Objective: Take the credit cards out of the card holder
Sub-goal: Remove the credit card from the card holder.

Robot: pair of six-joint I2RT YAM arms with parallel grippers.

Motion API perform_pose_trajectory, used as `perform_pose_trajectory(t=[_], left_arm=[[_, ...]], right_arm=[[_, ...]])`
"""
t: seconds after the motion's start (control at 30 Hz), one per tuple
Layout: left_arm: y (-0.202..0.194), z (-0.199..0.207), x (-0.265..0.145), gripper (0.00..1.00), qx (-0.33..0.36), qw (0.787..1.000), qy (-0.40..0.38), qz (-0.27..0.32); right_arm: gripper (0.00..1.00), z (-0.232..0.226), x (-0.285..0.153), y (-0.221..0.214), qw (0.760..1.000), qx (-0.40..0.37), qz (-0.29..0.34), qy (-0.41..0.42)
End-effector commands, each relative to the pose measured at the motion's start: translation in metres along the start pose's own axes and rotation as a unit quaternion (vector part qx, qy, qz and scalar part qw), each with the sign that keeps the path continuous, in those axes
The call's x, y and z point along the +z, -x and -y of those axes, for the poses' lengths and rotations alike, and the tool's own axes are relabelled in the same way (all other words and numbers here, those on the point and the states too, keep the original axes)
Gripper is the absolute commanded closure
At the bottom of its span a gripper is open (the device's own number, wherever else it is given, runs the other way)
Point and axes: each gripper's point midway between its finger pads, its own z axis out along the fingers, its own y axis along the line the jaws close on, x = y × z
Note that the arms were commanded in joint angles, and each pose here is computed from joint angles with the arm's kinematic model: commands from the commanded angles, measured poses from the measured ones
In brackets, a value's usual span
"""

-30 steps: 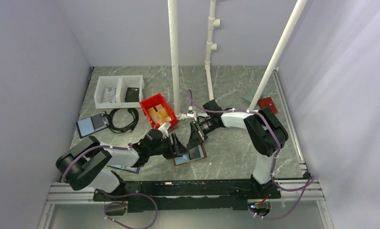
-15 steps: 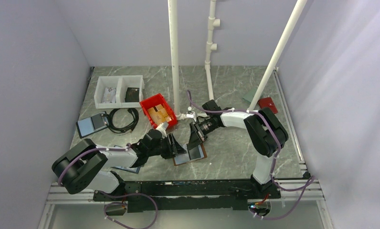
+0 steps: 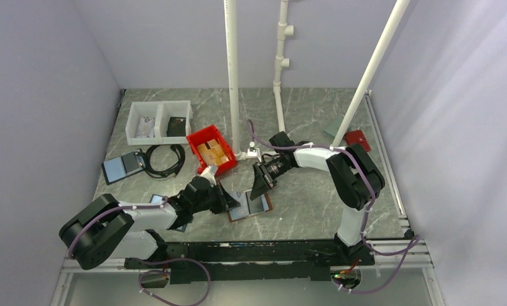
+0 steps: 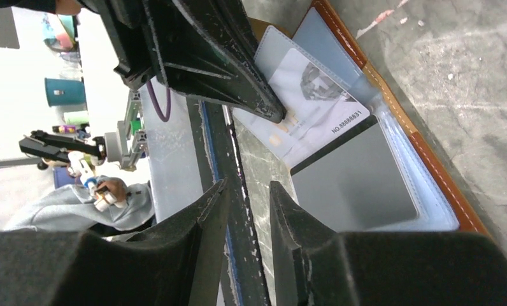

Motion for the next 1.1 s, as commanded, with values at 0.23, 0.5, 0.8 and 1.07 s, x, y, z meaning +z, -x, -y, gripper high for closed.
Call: perform_pose_trajectory(t=[0.23,0.5,0.8,1.07], left_arm=[[0.017,0.044,-0.022,1.0,0.054,0.99,-0.115,0.055],[0.018,0.072,-0.035,1.0,0.071,0.978,-0.189,0.061],[0.017,0.087,-0.042,1.0,0.073,0.967,-0.234,0.064],[0.019,0.094,-0.042,1.0,0.068,0.963,-0.251,0.064]], right_arm=[[0.66,-0.02,-0.006,0.01,0.996,-0.072,0.001,0.046],[0.66,-0.009,-0.006,0.011,0.998,-0.062,0.005,0.016],[0.65,-0.007,-0.014,0.015,0.998,-0.055,0.019,0.017],[0.65,-0.031,-0.016,0.016,0.995,-0.06,0.024,0.078]])
